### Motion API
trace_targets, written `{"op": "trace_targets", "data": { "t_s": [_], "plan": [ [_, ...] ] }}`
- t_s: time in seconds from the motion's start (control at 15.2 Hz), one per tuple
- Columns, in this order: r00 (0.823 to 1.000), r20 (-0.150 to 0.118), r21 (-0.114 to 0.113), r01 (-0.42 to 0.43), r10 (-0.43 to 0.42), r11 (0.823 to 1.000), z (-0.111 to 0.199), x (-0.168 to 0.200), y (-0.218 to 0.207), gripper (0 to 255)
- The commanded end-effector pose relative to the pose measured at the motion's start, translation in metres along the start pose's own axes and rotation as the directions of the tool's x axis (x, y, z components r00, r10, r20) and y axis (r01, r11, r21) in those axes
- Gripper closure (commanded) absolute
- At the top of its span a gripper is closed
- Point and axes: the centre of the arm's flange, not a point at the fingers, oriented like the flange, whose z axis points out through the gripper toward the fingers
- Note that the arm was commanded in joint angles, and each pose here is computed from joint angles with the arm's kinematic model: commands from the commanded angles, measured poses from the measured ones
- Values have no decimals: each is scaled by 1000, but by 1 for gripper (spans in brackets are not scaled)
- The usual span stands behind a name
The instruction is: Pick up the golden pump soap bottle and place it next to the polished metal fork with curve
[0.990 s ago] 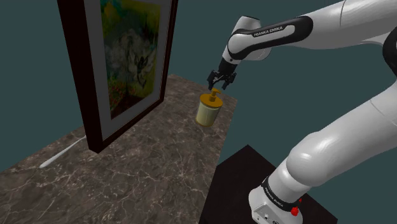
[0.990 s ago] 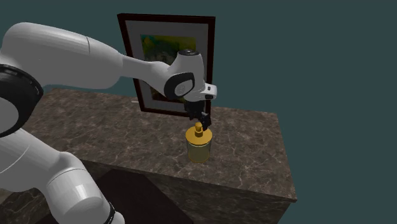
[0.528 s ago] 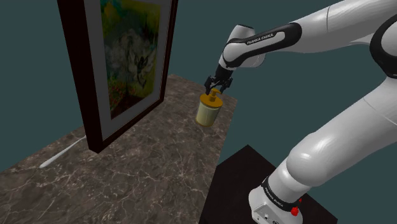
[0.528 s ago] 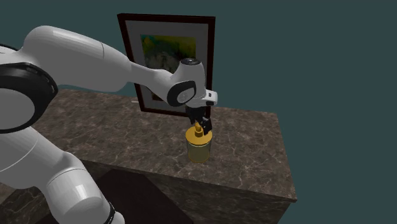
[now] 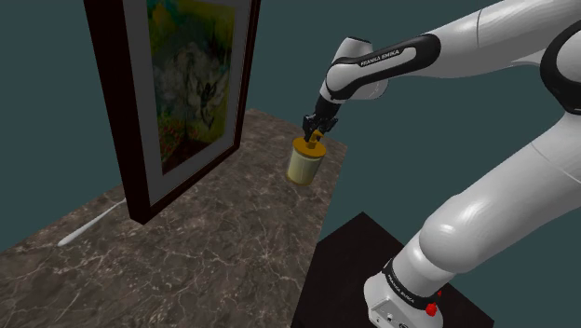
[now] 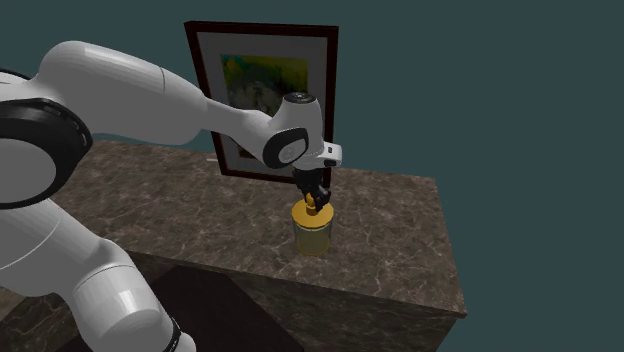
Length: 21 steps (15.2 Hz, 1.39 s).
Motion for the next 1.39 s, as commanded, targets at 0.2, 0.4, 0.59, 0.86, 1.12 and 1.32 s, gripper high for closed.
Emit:
{"op": "trace_targets", "data": {
  "t_s": [0.2,0.4,0.59,0.86,1.12,1.32],
  "plan": [
    [1000,0,0,0,0,1000,0,0,0,255],
    [1000,0,0,0,0,1000,0,0,0,255],
    [1000,0,0,0,0,1000,-10,1,0,255],
    [1000,0,0,0,0,1000,-31,4,0,255],
    [1000,0,0,0,0,1000,-52,7,-1,255],
    [1000,0,0,0,0,1000,-68,9,-1,255]
  ]
}}
